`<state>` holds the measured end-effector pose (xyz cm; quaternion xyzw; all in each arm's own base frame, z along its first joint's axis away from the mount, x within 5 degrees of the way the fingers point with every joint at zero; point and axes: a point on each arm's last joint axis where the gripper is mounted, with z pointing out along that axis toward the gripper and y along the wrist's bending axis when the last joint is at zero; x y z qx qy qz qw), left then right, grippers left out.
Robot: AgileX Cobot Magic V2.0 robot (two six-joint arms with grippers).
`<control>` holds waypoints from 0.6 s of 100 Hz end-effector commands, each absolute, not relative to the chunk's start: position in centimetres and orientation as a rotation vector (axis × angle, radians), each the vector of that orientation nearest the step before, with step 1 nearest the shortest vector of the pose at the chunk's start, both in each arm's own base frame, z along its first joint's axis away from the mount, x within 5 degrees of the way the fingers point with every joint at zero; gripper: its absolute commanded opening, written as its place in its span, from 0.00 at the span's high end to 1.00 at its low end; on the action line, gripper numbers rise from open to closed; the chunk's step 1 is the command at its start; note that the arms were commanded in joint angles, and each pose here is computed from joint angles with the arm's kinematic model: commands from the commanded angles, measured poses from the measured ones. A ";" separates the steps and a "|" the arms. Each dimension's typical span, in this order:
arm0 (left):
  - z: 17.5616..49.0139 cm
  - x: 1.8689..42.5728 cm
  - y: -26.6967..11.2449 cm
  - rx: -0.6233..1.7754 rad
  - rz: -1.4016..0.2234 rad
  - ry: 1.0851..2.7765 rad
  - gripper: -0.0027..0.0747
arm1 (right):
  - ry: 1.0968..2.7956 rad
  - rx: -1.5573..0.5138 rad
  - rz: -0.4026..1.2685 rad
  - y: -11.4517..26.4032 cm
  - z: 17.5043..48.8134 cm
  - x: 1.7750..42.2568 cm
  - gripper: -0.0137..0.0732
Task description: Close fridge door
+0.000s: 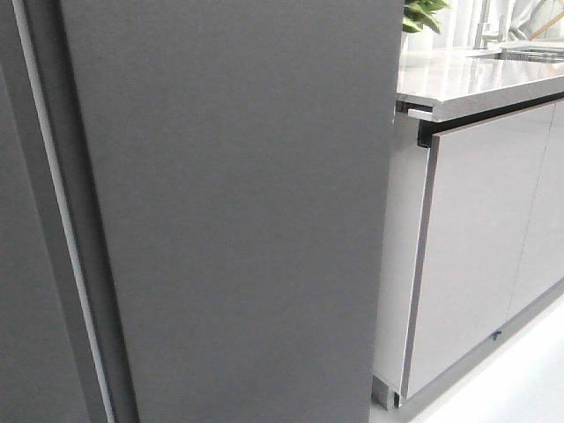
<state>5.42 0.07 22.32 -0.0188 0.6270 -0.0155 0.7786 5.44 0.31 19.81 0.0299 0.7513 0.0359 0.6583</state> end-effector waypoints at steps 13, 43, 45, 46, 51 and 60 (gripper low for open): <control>21.9 5.4 0.1 -0.046 -0.036 1.305 0.99 | 1.564 0.097 0.035 -0.1 19.6 5.6 0.90; 21.9 5.4 0.1 -0.046 -0.036 1.305 0.99 | 1.557 0.103 0.040 -0.2 19.6 5.6 0.90; 21.9 5.4 0.1 -0.046 -0.036 1.305 0.99 | 1.557 0.103 0.040 -0.2 19.6 5.6 0.90; 21.9 5.4 0.1 -0.046 -0.036 1.305 0.99 | 1.557 0.104 0.042 -0.2 19.6 5.6 0.90; 21.9 5.4 0.1 -0.046 -0.036 1.305 0.99 | 1.557 0.104 0.042 -0.2 19.6 5.6 0.90; 21.9 5.4 0.1 -0.046 -0.036 1.305 0.99 | 1.542 0.096 0.021 -0.2 19.8 5.6 0.90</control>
